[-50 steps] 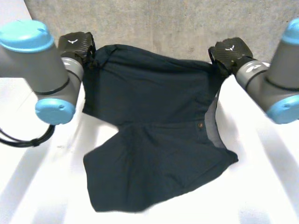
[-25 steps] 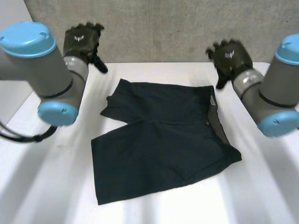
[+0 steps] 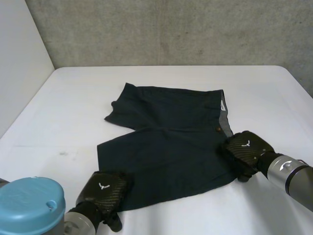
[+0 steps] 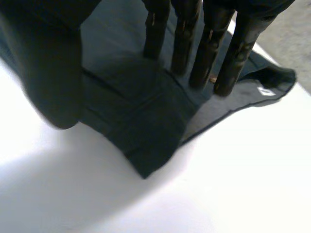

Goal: Fold the shorts.

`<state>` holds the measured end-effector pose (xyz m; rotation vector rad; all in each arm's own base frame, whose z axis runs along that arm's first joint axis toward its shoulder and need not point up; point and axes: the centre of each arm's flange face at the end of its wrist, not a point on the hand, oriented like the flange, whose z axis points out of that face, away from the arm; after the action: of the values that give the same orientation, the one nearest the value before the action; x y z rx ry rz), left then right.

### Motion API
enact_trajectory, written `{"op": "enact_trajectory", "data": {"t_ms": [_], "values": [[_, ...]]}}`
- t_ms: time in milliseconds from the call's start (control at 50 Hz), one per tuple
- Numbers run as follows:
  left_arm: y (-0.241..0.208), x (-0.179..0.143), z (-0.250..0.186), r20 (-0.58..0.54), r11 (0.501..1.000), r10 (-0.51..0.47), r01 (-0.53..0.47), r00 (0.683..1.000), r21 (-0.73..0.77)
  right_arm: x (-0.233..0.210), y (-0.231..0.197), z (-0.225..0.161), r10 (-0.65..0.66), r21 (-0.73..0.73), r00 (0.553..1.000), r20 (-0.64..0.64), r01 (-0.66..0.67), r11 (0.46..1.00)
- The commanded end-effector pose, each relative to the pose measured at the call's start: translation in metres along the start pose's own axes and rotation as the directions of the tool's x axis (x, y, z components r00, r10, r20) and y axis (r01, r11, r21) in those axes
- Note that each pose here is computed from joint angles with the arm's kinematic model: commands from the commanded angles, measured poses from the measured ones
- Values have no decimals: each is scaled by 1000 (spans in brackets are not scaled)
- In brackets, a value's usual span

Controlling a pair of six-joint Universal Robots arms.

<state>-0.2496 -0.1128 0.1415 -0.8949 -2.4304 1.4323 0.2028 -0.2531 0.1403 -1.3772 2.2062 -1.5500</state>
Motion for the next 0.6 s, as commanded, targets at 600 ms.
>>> {"op": "enact_trajectory", "data": {"t_ms": [600], "values": [[-6,8,45,17,996,42,-43,999,76,3,-1,2,59,25,998,-37,-58,998]]}}
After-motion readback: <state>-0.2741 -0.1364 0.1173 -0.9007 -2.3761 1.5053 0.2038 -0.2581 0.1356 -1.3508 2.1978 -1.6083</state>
